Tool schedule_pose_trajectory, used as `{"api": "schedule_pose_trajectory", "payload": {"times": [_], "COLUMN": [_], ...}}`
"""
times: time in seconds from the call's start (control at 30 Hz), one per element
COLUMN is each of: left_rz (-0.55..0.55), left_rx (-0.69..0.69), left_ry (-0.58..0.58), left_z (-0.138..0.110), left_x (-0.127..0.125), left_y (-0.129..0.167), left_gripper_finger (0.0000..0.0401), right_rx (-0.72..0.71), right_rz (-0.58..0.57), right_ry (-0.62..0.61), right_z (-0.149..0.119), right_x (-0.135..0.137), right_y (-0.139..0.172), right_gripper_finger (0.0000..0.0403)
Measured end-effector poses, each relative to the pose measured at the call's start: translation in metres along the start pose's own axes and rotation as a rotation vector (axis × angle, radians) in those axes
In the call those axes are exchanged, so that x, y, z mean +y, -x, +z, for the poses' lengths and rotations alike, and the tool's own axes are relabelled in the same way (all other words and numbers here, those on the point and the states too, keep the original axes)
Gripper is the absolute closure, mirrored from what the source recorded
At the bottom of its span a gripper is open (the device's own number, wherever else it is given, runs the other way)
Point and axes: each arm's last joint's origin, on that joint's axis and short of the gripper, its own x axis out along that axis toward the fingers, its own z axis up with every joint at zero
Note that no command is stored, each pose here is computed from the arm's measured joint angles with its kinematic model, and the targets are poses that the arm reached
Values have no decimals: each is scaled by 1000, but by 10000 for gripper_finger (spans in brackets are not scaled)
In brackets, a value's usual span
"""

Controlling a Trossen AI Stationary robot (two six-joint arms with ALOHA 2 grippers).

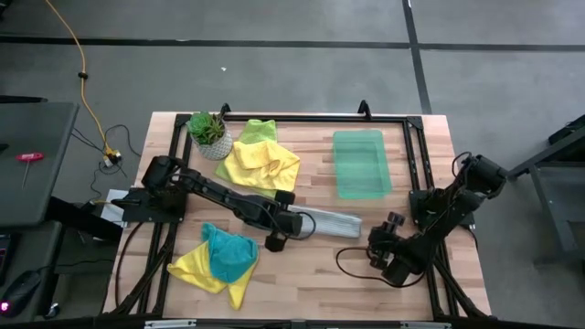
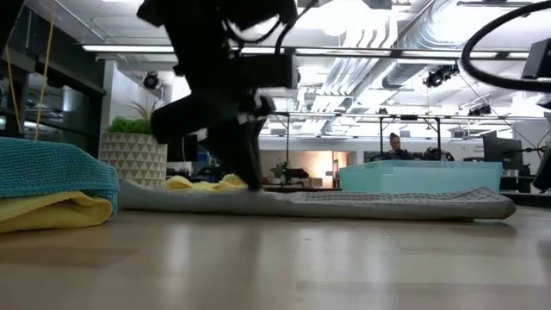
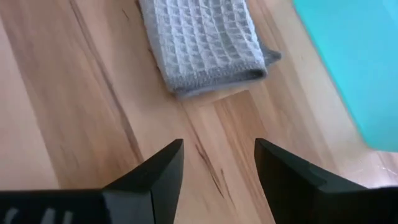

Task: Fold microfiber towels
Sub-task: Fold the gray microfiber cloth

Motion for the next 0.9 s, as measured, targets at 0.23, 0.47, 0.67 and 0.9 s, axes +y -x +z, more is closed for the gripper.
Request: {"api": "schedule_pose_trajectory", "payload": {"times": [0.23,0.47,0.67,0.9], "left_rz": [13,4,-31,-27], "left_rx": [-36,31,90,140], "left_ry": [8,23,26,-34], "left_z": [11,4,-2,-7], "left_x": [6,5,3,-3], "left_y": [12,12,12,15], "left_gripper_finger": [401,401,400,370], "right_rx": [15,35,61,86], "right_rz": [-14,-12,-5,-12], "right_ry": [4,17,19,30], "right_z": [8,8,7,6], "right_x": [-3,-3,-3,-5], "right_y": [-6,-6,-6,-6], "right_gripper_finger": [215,215,215,215]}}
